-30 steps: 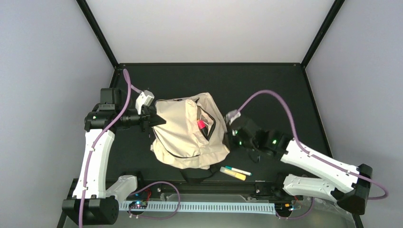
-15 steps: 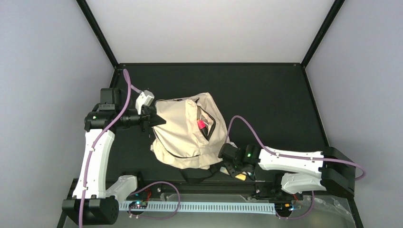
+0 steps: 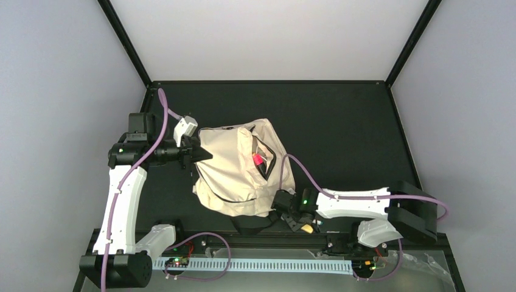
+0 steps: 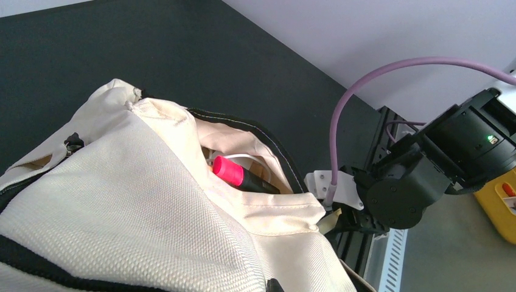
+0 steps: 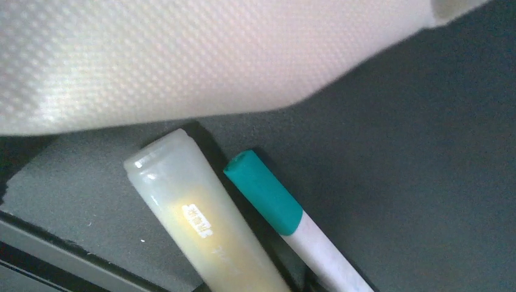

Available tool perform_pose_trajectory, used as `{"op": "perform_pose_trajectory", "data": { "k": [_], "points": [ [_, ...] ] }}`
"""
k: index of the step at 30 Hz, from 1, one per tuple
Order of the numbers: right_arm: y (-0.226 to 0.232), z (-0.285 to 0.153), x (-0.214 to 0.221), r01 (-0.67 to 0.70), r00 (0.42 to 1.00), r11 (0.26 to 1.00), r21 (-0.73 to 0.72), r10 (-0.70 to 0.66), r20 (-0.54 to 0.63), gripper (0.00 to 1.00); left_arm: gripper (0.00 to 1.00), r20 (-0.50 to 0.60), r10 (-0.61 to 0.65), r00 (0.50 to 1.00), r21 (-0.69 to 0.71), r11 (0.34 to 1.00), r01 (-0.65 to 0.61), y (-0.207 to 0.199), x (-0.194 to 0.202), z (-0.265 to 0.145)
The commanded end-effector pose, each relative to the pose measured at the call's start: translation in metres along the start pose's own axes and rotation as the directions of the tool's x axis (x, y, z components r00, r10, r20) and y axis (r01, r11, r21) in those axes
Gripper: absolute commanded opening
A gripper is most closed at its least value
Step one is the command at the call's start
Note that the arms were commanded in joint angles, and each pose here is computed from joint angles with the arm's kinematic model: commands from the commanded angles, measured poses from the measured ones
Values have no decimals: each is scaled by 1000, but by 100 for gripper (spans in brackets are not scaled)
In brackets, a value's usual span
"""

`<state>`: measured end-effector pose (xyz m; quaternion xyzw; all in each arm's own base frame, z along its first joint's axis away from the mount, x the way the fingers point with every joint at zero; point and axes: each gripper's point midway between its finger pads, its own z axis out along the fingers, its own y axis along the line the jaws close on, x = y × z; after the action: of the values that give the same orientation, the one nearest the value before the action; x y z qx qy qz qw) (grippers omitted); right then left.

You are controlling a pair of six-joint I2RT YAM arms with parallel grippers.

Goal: Pack the student bag

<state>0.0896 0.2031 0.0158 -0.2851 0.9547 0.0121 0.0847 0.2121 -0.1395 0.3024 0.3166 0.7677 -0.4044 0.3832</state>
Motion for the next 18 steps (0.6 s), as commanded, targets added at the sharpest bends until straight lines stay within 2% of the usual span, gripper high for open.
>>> {"op": "perform_pose_trajectory", "data": {
  "k": [1, 5, 11, 15, 18],
  "points": [
    [-4, 8, -9, 27, 999, 997, 71, -29, 31, 36, 2, 68, 73, 995, 61, 995, -77, -16, -17, -6],
    [-1, 6, -11, 62, 997, 995, 78, -65, 30, 21, 2, 68, 75, 995, 61, 995, -80, -16, -17, -6],
    [12, -17, -10, 86, 996, 996, 14, -87, 35, 14, 2, 69, 73, 995, 60, 995, -77, -15, -18, -6],
    [14, -48, -13, -41, 994, 995, -89, 50, 102, 14, 2, 69, 73, 995, 61, 995, -77, -15, -18, -6],
    [-12, -69, -23, -206, 954, 971, -117, 226, 195, 14, 2, 72, 77, 994, 57, 995, -81, -16, -18, -6]
  ]
}}
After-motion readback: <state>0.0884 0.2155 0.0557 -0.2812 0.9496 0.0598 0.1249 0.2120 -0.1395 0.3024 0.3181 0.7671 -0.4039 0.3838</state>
